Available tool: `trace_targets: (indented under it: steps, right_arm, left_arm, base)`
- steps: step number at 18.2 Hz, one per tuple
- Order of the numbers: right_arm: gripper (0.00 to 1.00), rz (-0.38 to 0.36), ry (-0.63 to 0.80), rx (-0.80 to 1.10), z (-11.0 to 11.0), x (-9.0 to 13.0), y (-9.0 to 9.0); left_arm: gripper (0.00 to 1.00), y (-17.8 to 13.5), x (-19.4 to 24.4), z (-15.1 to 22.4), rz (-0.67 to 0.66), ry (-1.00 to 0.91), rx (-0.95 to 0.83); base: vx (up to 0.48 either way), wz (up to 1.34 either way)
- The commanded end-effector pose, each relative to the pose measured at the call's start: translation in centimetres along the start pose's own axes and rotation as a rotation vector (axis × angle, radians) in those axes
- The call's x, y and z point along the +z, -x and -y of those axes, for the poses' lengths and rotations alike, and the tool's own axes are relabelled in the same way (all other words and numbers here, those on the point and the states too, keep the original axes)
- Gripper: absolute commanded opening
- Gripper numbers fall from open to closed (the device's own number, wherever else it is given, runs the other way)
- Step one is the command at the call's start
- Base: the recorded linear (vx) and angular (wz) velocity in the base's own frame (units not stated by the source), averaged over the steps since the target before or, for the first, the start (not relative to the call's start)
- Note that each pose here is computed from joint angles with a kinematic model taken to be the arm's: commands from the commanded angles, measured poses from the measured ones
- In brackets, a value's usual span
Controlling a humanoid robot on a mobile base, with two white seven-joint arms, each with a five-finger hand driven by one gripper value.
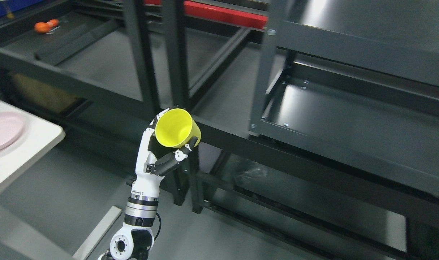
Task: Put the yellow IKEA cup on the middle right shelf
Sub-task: 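Carry the held cup toward the black shelving while turning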
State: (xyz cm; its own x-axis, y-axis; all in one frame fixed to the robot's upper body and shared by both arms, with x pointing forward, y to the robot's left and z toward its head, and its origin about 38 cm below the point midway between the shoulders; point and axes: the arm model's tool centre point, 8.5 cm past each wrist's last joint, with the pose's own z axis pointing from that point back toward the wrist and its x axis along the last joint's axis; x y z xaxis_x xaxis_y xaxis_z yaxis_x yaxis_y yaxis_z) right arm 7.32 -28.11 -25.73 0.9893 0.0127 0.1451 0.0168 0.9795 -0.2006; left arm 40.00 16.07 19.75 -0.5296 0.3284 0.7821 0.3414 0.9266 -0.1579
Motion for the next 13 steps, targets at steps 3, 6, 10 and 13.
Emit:
trace_targets:
  steps: [3,6,10,13]
  right_arm:
    - [0.99,-0.015,0.013,-0.003,1.0,-0.1,0.9]
    - [0.99,-0.015,0.013,-0.003,1.0,-0.1,0.9]
    - [0.99,-0.015,0.013,-0.003,1.0,-0.1,0.9]
    - [0.99,-0.015,0.013,-0.003,1.0,-0.1,0.9]
  left_arm:
    - [0.01,-0.2,0.2,4.9,0.014,0.140,0.054]
    - [0.01,-0.4,0.1,5.9,0.023,0.167,0.065]
    - [0.01,-1.6,-0.1,8.8,0.093,0.244,0.106]
    - [0.01,-3.7,-1.8,11.1,0.181,0.326,0.127]
  base:
    - [-0.129,-1.01]
    - [-0.101,-0.80]
    - [0.008,-0.28]
    - [0.073,0.01]
